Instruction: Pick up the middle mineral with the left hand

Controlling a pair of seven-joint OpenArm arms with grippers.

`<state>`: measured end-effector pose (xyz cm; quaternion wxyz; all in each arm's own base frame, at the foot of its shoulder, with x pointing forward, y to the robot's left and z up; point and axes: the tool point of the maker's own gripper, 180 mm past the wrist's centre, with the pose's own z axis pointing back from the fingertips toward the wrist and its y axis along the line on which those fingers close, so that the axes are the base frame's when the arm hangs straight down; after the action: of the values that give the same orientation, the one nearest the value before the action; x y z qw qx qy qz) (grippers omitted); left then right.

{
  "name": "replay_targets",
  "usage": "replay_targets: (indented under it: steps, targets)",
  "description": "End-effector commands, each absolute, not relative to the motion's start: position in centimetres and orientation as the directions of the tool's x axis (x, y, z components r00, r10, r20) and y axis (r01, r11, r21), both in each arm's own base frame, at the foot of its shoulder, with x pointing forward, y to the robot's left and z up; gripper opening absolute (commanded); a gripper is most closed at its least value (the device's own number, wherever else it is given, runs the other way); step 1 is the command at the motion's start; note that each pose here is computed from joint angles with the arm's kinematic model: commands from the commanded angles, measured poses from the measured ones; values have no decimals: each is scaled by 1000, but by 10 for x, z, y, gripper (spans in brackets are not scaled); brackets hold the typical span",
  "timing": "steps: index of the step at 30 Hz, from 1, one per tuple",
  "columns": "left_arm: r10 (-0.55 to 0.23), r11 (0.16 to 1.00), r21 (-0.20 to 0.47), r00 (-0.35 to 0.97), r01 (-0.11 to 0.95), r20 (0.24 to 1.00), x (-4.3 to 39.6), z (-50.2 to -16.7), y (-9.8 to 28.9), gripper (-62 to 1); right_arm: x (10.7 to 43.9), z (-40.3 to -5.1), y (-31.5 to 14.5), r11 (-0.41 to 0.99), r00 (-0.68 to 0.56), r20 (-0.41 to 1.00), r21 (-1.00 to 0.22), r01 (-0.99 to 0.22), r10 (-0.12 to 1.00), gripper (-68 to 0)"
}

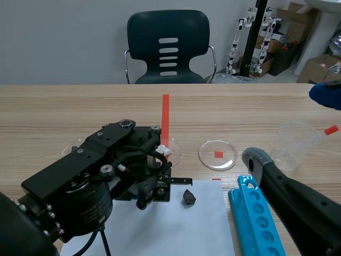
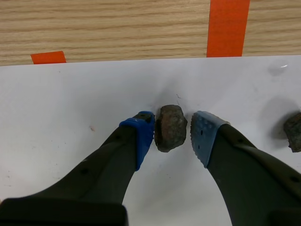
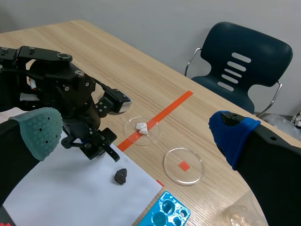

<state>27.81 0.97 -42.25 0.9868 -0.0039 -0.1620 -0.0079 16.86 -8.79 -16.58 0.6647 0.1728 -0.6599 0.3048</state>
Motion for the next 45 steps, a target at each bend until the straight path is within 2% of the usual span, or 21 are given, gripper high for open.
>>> replay_targets:
  steps: [1, 8, 11, 23, 31, 41, 45]
  targets:
    - [-15, 1000, -16, 940, 22, 341, 285, -415, 5, -433, 169, -159, -87, 755, -74, 984, -171, -633, 160, 4]
    - [-16, 1000, -16, 946, 22, 323, 282, -416, 5, -453, 169, -159, -87, 755, -74, 984, -171, -633, 160, 4]
    - [-16, 1000, -16, 948, 22, 318, 281, -416, 5, -510, 169, -159, -87, 755, -74, 984, -171, -633, 160, 4]
    - [-15, 1000, -20, 939, 23, 345, 286, -410, 8, -506, 169, -159, -87, 755, -75, 984, -171, -633, 160, 4]
    - [-9, 997, -57, 852, 46, 523, 301, -370, 11, -507, 169, -159, -87, 755, -75, 984, -171, -633, 160, 4]
    - [-67, 996, 8, 725, 85, 686, 296, -334, 47, -507, 169, -159, -87, 755, -75, 984, -171, -633, 160, 4]
    - [-139, 987, 51, 638, 155, 758, 290, -319, 57, -507, 169, -159, -87, 755, -75, 984, -171, -633, 160, 4]
